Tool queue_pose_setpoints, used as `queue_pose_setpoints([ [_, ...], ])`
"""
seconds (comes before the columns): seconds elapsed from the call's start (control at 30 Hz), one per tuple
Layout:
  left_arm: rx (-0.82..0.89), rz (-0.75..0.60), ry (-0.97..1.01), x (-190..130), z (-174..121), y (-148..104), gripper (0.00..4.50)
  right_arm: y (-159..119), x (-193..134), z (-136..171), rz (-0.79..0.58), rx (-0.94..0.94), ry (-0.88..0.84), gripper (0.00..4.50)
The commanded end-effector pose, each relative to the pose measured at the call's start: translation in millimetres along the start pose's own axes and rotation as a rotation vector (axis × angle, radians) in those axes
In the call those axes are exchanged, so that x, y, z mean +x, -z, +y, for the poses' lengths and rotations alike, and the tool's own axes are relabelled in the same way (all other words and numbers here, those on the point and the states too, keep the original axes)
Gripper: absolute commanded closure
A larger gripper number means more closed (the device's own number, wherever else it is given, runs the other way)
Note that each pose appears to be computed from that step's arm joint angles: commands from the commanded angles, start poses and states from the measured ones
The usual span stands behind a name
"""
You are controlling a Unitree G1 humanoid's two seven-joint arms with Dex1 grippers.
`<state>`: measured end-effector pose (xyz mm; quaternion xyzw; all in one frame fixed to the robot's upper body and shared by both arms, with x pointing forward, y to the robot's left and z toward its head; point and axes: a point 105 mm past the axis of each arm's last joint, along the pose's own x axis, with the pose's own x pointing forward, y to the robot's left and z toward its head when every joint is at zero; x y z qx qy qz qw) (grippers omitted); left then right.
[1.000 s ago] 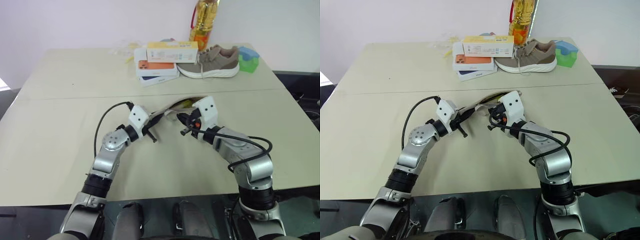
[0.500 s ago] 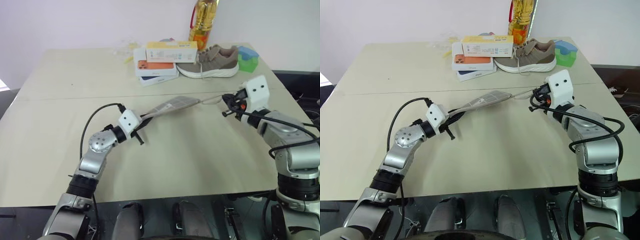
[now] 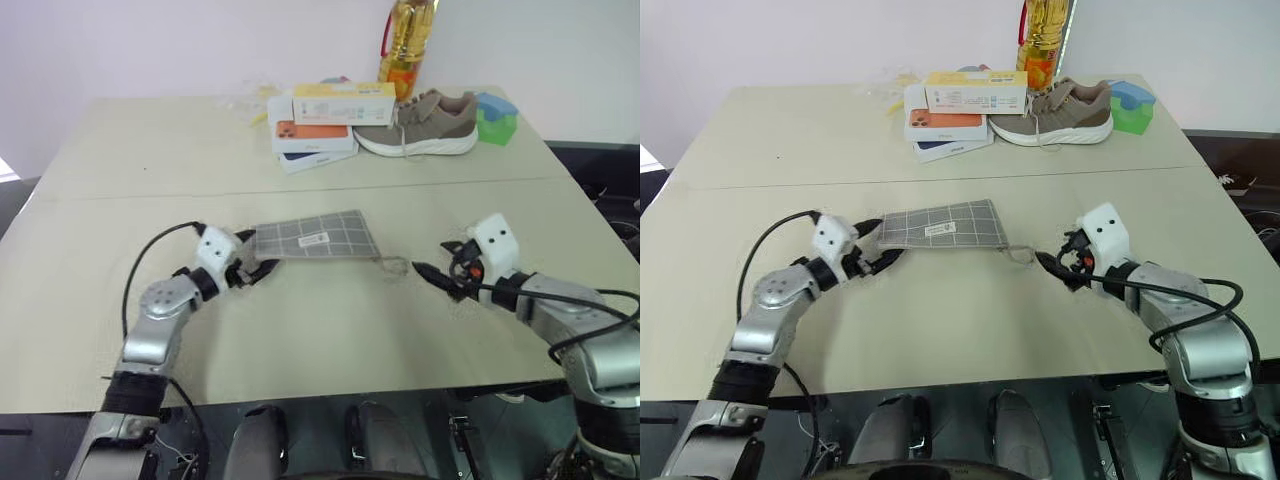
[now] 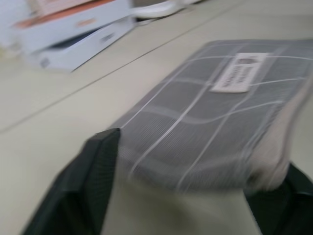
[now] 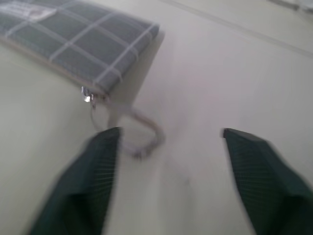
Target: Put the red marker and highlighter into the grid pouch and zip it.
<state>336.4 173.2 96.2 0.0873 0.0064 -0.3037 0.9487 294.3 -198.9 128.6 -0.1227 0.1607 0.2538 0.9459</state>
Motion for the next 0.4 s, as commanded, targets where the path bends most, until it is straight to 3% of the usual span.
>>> queue_pose_setpoints([
  [0.03,-0.102,-0.006,-0.094,-21.2,17.1,0.2,0.99,-14.3,-12.4,-5.8,-0.107,-0.051,0.019,1.01],
  [0.27,-0.163,0.112,-0.217,-63.3,31.8,25.7,0.99,0.8,-35.7,-15.6,-0.200,0.009,0.028,1.01],
  [0.4,-0.139,0.131,-0.213,-68.8,30.3,26.0,0.99,4.6,-35.1,-17.0,-0.215,0.024,0.015,1.01],
])
